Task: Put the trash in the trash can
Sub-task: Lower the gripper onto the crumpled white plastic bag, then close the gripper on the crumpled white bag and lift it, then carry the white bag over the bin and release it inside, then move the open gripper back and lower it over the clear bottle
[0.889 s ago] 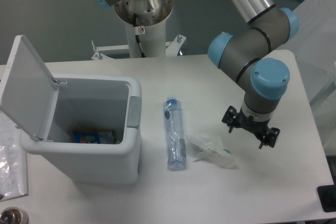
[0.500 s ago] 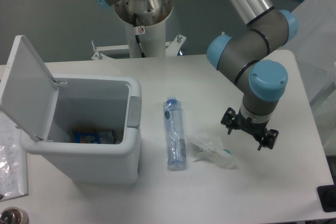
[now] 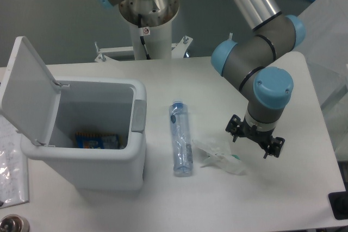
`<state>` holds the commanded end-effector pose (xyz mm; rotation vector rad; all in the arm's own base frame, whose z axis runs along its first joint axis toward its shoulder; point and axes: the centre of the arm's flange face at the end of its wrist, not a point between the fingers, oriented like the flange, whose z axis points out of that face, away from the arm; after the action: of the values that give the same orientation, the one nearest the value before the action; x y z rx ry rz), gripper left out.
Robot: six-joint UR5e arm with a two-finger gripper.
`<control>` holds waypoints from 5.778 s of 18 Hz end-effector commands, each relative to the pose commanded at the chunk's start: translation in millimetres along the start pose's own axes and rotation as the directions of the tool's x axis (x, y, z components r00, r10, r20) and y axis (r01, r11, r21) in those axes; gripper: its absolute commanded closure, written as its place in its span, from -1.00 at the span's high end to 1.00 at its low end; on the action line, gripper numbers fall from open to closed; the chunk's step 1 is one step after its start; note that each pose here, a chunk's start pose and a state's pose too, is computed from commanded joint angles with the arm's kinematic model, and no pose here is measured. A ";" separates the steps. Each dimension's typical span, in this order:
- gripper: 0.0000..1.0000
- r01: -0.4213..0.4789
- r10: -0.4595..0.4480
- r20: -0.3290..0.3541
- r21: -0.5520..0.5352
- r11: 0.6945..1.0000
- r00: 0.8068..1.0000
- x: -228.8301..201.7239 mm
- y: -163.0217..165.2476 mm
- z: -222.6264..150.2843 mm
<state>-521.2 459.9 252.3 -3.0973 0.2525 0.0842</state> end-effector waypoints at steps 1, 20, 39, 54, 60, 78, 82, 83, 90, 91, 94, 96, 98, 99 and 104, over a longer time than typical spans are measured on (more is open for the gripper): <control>1.00 -0.002 0.002 -0.009 -0.003 1.000 1.000 4.7 -3.8 3.9; -1.00 -0.153 0.153 0.037 0.018 0.988 0.988 30.6 -42.9 33.6; -1.00 0.108 -0.141 0.005 0.614 0.782 0.990 6.4 -47.2 -170.4; -1.00 0.045 -0.033 -0.031 0.762 0.646 0.999 158.7 -79.2 -292.9; 0.02 0.042 0.014 -0.068 0.746 0.664 0.998 196.5 -86.9 -271.6; 1.00 0.265 -0.170 -0.203 0.713 0.649 0.964 56.3 -56.9 -203.4; 1.00 0.335 -0.219 -0.255 0.661 0.672 0.942 24.0 -53.8 -154.0; 1.00 0.346 -0.234 -0.257 0.636 0.689 0.938 21.8 -52.3 -140.2; 1.00 0.411 -0.272 -0.347 0.431 0.803 0.897 41.4 -63.9 -73.5; 1.00 0.409 -0.274 -0.359 0.387 0.826 0.892 47.7 -66.3 -67.2; 1.00 0.397 -0.281 -0.374 0.283 0.873 0.884 63.4 -75.8 -45.5; 1.00 0.381 -0.287 -0.365 0.216 0.899 0.886 70.7 -81.0 -28.8; 1.00 0.361 -0.287 -0.355 0.162 0.918 0.890 78.2 -87.1 -13.3; 1.00 0.352 -0.286 -0.349 0.142 0.925 0.892 82.6 -91.9 -6.6; 1.00 0.328 -0.288 -0.332 0.071 0.942 0.898 89.4 -95.3 19.9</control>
<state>-418.7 540.2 230.1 -2.9637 -0.2239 -0.4251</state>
